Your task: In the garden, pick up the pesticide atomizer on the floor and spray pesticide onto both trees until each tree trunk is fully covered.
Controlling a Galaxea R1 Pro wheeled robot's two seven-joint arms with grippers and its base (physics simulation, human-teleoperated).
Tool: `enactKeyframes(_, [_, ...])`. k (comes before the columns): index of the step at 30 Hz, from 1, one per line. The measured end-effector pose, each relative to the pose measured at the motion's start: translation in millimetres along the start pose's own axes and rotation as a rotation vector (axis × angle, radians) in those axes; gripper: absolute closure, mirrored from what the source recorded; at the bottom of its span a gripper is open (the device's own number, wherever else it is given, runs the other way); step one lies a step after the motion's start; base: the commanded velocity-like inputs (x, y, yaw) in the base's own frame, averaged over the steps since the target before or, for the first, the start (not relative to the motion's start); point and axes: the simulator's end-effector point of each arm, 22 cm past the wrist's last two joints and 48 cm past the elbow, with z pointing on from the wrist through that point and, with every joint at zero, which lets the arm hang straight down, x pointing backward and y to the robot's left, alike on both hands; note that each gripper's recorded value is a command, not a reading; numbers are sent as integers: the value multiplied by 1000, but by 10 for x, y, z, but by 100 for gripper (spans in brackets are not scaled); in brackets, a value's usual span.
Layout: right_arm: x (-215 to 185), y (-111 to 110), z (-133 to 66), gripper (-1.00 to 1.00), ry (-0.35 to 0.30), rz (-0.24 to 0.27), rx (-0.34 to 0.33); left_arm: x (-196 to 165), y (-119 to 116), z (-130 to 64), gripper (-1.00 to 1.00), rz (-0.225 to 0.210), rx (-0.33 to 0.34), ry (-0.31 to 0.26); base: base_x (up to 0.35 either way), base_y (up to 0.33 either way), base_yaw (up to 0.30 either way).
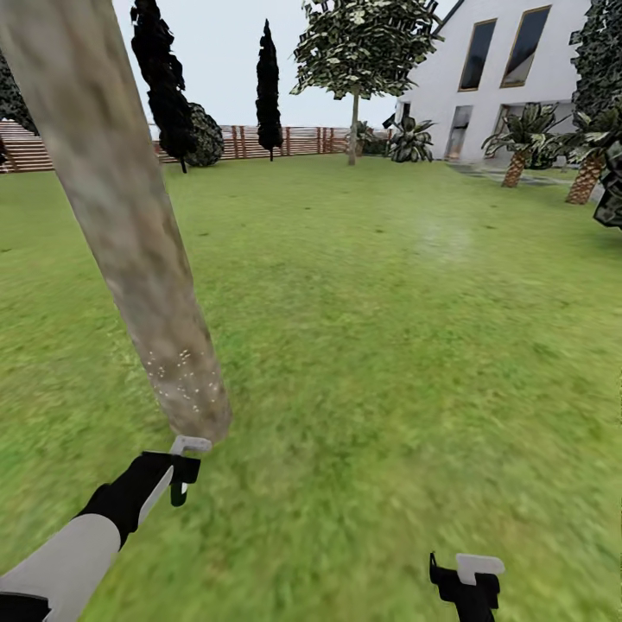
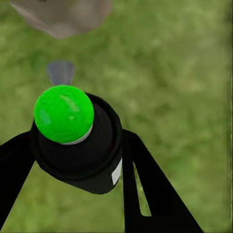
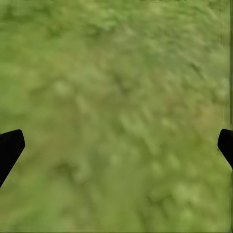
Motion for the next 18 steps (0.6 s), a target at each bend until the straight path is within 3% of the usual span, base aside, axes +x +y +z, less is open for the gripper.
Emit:
enactKeyframes(10, [-1, 3, 0, -100, 0, 0, -1, 16, -9, 3, 100, -1, 1, 2, 200, -227, 253])
enactKeyframes(18, [0, -9, 2, -100, 0, -2, 1, 10, -49, 6, 100, -1, 7, 1, 164, -225, 24])
